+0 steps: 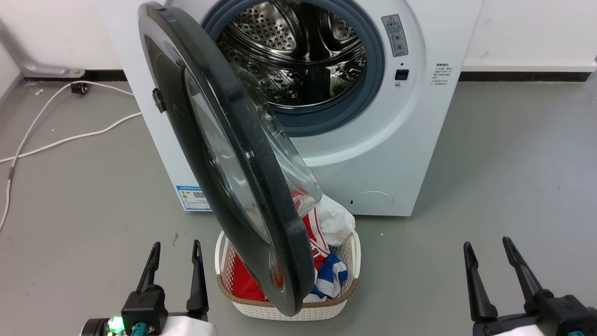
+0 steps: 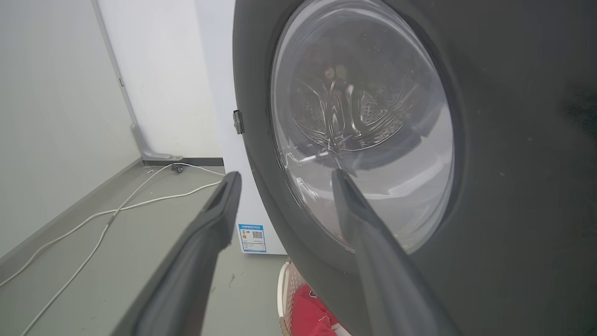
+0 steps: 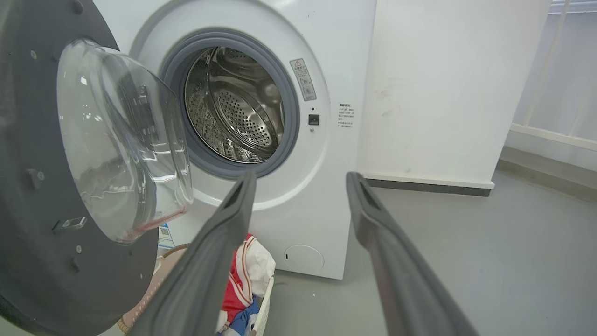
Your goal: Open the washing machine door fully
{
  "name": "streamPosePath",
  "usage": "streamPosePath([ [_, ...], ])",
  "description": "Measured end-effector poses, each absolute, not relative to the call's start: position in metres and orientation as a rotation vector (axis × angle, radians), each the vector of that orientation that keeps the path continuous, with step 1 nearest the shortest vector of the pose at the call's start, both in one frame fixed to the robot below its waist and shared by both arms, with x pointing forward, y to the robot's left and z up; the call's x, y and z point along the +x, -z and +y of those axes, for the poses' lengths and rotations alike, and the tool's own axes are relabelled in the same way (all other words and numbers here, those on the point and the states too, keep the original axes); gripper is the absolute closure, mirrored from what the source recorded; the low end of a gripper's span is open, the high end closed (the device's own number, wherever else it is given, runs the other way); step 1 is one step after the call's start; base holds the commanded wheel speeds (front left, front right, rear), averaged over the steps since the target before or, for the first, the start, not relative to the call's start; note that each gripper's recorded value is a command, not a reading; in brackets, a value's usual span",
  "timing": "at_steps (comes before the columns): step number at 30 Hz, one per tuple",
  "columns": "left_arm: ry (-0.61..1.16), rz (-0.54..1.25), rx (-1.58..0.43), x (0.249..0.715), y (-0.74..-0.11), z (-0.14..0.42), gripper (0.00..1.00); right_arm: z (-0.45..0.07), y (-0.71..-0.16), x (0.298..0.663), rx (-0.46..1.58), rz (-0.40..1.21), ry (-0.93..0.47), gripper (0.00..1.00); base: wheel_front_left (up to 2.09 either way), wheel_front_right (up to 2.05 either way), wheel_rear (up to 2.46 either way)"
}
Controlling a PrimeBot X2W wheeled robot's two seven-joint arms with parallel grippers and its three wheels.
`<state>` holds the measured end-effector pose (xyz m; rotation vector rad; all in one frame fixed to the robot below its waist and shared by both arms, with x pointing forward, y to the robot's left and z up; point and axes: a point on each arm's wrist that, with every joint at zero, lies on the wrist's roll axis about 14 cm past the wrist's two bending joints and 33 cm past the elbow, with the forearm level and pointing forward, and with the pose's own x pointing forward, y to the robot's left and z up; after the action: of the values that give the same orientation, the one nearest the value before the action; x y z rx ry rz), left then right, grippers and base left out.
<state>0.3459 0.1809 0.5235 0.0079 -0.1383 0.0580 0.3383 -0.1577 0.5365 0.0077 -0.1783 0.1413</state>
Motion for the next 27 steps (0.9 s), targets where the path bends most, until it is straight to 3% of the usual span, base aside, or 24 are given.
streamPosePath([
  [25, -0.081, -0.154, 0.014, 0.344, -0.528, 0.186, 0.0, -0.165, -0.523, 0.336, 0.101, -0.136, -0.11, 0.0, 0.0, 0.0, 0.0],
  [26, -0.082, -0.159, 0.014, 0.344, -0.53, 0.186, 0.39, -0.165, -0.522, 0.336, 0.102, -0.136, -0.111, 0.0, 0.0, 0.0, 0.0],
  [27, -0.085, -0.169, 0.013, 0.344, -0.533, 0.187, 0.95, -0.166, -0.523, 0.336, 0.104, -0.136, -0.11, 0.0, 0.0, 0.0, 0.0],
])
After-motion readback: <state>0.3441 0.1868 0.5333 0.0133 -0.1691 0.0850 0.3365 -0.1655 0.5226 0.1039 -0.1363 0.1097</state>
